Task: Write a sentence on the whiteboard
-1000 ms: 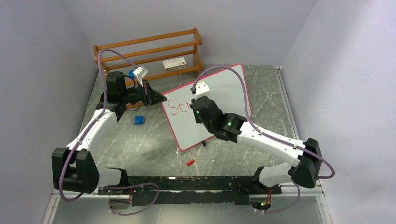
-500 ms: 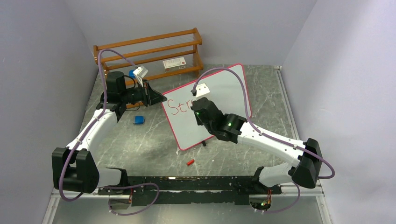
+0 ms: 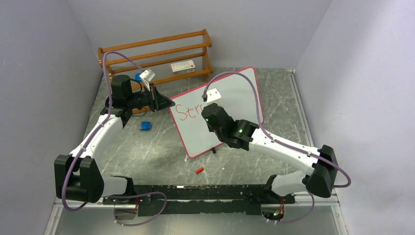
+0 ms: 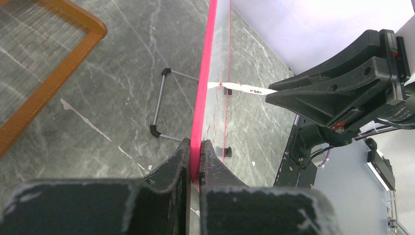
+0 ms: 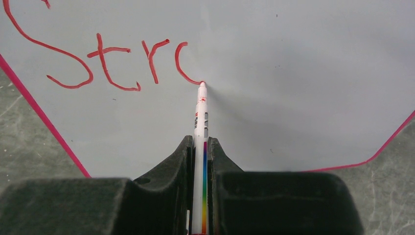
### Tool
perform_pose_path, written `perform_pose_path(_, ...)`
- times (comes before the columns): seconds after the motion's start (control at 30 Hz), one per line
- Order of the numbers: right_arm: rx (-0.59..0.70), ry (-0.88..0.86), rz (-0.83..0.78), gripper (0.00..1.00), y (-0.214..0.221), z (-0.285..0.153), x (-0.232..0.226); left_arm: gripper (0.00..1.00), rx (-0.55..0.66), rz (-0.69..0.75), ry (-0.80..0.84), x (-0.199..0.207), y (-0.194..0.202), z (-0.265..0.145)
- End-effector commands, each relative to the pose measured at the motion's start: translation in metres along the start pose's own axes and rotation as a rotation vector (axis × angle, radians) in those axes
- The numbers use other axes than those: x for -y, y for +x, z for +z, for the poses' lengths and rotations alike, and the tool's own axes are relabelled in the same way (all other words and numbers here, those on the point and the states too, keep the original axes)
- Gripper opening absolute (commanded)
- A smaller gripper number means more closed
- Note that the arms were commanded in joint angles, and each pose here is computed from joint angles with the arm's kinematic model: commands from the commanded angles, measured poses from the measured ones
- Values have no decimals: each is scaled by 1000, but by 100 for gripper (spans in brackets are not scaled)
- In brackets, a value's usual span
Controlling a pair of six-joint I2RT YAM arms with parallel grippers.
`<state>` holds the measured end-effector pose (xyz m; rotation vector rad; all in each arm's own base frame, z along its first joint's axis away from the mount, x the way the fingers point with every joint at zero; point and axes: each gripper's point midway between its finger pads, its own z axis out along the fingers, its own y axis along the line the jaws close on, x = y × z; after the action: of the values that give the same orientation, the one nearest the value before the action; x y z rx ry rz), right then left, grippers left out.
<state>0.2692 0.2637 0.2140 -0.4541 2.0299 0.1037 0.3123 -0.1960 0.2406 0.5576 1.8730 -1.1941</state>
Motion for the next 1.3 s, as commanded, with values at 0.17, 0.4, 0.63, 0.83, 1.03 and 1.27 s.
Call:
perform_pose_path(0.17, 64, 59, 25, 0, -18, 0, 12, 5, -73, -14, 13, 0, 24, 8)
perform_pose_path(0.4, 100, 57, 32, 0, -31, 0, 11, 5, -74, -17, 16, 0, 24, 8)
perform_pose_path(0.63, 123, 47, 40, 0, -40, 1, 7, 5, -74, -14, 15, 0, 24, 8)
perform_pose_path(0.83, 138, 32, 46, 0, -47, 1, 4, 5, -75, -14, 16, 0, 24, 8)
perform_pose_path(1.03, 138, 6, 43, 0, -49, 2, -3, 5, -75, -15, 15, 0, 24, 9)
perform_pose_path(1.27, 124, -32, 32, 0, -47, 3, -10, 5, -75, -14, 11, -1, 24, 8)
